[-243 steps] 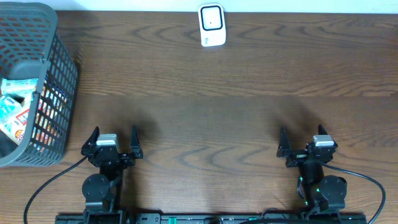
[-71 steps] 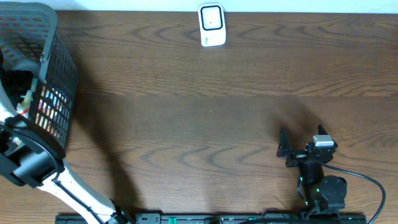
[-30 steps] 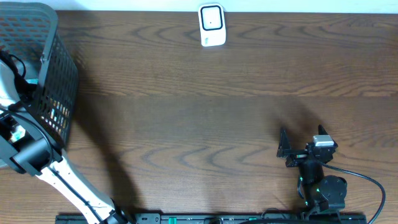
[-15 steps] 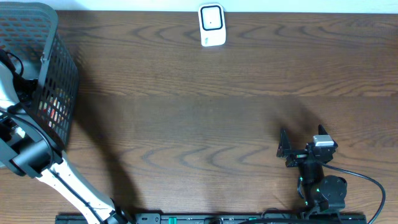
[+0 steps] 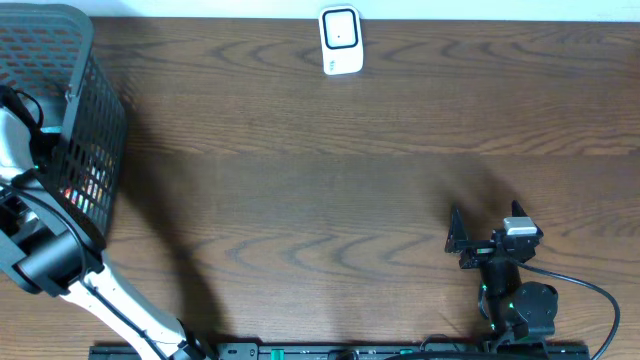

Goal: Scan the item barcode
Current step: 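Move the left gripper into the grey basket and grasp a snack bag, then lift the yellow snack bag out and carry it toward the scanner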

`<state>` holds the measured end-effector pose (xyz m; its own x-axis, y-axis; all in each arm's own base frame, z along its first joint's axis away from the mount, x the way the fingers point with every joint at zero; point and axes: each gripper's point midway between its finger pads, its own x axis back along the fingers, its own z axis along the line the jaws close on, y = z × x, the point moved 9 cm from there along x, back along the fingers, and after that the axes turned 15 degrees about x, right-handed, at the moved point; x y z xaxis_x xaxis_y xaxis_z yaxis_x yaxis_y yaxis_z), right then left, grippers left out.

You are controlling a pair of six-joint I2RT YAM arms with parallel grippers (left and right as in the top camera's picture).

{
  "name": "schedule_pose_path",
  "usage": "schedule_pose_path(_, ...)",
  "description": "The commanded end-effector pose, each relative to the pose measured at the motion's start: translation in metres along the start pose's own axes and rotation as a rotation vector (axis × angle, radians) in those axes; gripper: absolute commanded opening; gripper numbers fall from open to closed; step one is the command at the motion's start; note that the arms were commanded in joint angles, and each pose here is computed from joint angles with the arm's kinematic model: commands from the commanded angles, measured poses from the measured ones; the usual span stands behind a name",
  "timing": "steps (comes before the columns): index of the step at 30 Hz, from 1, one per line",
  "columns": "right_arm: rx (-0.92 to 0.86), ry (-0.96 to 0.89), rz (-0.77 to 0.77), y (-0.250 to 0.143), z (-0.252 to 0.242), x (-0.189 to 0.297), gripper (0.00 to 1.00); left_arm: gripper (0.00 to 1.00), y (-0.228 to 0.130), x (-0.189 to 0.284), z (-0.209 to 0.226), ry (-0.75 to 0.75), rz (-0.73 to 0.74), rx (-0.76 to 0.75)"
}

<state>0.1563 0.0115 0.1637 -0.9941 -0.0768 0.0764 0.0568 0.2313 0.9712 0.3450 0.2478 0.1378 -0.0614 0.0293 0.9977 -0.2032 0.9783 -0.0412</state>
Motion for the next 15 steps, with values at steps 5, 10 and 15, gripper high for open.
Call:
schedule_pose_path(5,0.012,-0.007,0.001,-0.001,-0.001,0.0,0.99,0.07,-0.005,-0.029,0.006,0.064,0.074,-0.145)
schedule_pose_path(10,0.012,-0.007,0.001,-0.001,-0.001,0.0,0.99,0.07,-0.007,0.024,0.001,-0.071,0.001,-0.163)
schedule_pose_path(15,0.012,-0.007,0.001,-0.001,-0.001,0.0,0.99,0.07,-0.013,0.108,0.004,-0.311,-0.132,-0.184)
